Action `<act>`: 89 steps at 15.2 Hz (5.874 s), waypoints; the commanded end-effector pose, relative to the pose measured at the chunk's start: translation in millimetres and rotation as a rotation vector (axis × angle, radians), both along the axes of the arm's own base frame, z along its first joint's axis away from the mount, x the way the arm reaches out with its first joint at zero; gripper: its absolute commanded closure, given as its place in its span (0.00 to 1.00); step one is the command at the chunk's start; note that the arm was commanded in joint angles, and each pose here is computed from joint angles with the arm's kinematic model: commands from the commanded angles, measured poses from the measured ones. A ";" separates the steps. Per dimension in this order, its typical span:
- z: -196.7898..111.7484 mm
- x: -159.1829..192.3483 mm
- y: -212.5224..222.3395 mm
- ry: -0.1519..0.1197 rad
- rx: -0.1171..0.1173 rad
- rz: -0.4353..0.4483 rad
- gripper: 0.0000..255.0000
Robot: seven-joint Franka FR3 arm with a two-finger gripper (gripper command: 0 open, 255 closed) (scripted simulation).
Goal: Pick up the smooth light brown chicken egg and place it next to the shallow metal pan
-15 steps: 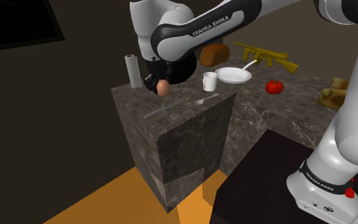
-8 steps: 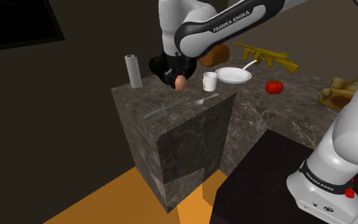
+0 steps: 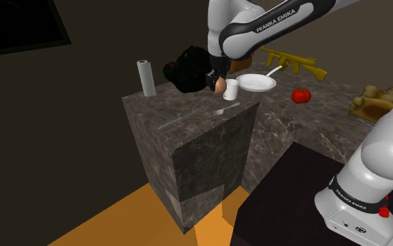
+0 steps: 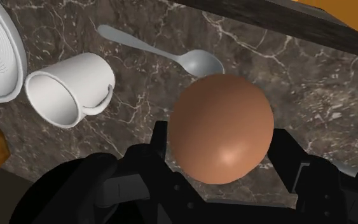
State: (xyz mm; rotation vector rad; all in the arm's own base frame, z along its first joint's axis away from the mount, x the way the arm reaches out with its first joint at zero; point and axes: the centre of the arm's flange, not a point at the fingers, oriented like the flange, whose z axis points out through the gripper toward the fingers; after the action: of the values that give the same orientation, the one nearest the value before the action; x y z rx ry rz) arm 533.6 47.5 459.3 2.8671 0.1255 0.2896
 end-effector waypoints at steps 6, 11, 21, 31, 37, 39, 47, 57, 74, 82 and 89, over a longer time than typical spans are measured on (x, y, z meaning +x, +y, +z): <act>2.4 -24.5 -89.1 0.000 0.000 0.002 1.00; 2.6 -41.8 -152.8 0.000 0.000 0.002 1.00; 2.9 -76.5 -280.2 0.000 0.000 0.002 1.00; 3.3 -111.1 -407.6 0.000 0.000 0.002 1.00; 3.5 -131.9 -484.0 0.000 0.000 0.002 1.00; 3.6 -140.3 -515.0 0.000 0.000 0.002 1.00; -38.7 -140.3 -515.0 0.000 0.000 0.002 1.00; -91.5 -140.3 -515.0 0.000 0.000 0.002 1.00; -135.3 -140.3 -515.0 0.000 0.000 0.002 0.00; -97.8 -148.6 -505.3 0.000 0.000 0.002 0.00; -88.0 -150.7 -502.8 0.000 0.000 0.002 0.00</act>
State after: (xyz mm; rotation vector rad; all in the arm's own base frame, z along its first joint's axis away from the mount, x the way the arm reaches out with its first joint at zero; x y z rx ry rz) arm 382.9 -455.4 371.3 2.8672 0.1276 0.2906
